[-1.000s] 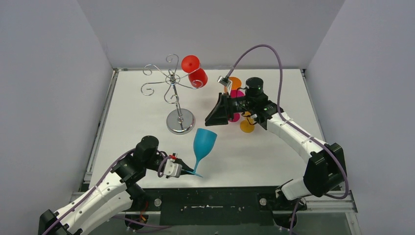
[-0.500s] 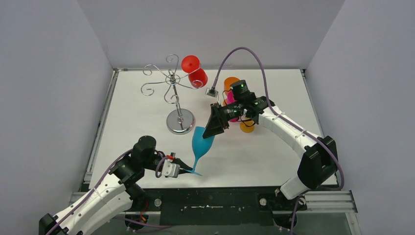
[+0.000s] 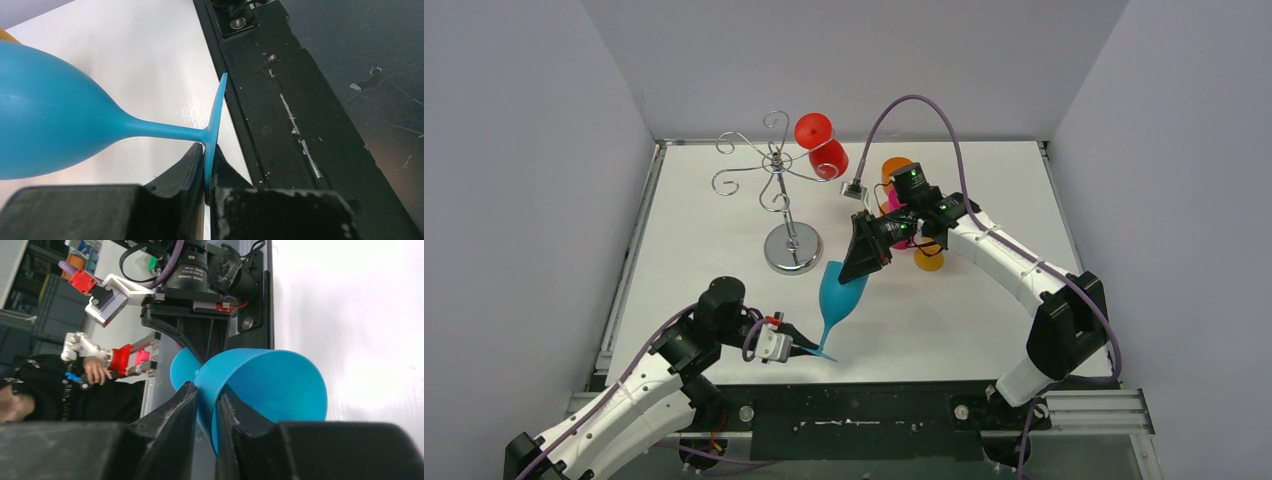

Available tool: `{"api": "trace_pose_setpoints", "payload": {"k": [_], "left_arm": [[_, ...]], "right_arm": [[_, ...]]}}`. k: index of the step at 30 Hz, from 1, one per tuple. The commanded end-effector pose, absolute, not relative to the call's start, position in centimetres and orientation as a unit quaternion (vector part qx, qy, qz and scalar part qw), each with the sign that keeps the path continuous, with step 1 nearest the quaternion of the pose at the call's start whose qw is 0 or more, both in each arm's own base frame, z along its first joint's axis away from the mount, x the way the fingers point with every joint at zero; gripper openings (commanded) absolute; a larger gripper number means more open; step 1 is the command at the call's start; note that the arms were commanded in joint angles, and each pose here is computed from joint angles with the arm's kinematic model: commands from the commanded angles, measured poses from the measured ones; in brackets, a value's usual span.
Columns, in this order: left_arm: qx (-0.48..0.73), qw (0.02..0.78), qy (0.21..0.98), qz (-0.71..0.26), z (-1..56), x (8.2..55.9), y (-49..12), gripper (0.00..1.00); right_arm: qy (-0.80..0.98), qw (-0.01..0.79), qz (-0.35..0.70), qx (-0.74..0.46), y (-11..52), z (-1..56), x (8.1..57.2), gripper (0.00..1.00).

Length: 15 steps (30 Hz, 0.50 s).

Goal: Take the wine glass off the wine glass rack
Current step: Place the wine glass at the center of the board.

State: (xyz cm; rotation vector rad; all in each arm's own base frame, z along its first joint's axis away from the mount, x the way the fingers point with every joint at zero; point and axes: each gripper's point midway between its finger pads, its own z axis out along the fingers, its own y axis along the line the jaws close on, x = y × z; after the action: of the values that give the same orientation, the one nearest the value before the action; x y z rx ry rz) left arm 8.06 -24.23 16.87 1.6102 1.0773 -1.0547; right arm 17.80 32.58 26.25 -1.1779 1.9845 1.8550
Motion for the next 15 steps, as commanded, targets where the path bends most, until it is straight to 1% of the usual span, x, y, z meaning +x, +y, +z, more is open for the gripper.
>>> {"api": "trace_pose_setpoints", "payload": {"k": [1, 2, 5, 8, 11, 15], "left_arm": [[0.653, 0.452, 0.413, -0.446, 17.69, 7.35, -24.35, 0.0], [0.653, 0.452, 0.414, -0.445, 17.64, 7.38, -24.36, 0.0], [0.652, 0.454, 0.414, -0.443, 17.6, 7.43, -24.32, 0.0], [0.651, 0.458, 0.417, -0.439, 17.59, 7.58, -24.28, 0.0], [0.647, 0.463, 0.42, -0.436, 17.63, 7.73, -24.25, 0.1], [0.638, 0.475, 0.421, -0.435, 18.03, 7.8, -24.22, 0.2]], "right_arm": [[0.639, 0.102, 0.639, -0.415, 32.62, 28.15, 17.56, 0.13], [0.639, 0.102, 0.639, -0.415, 32.59, 28.13, 17.56, 0.09], [0.645, 0.102, 0.637, -0.41, 32.6, 27.84, 17.61, 0.01], [0.65, 0.113, 0.633, -0.406, 32.66, 27.82, 17.83, 0.0], [0.648, 0.122, 0.632, -0.407, 32.66, 27.93, 17.86, 0.0], [0.65, 0.136, 0.631, -0.4, 32.84, 27.85, 18.1, 0.0]]}}
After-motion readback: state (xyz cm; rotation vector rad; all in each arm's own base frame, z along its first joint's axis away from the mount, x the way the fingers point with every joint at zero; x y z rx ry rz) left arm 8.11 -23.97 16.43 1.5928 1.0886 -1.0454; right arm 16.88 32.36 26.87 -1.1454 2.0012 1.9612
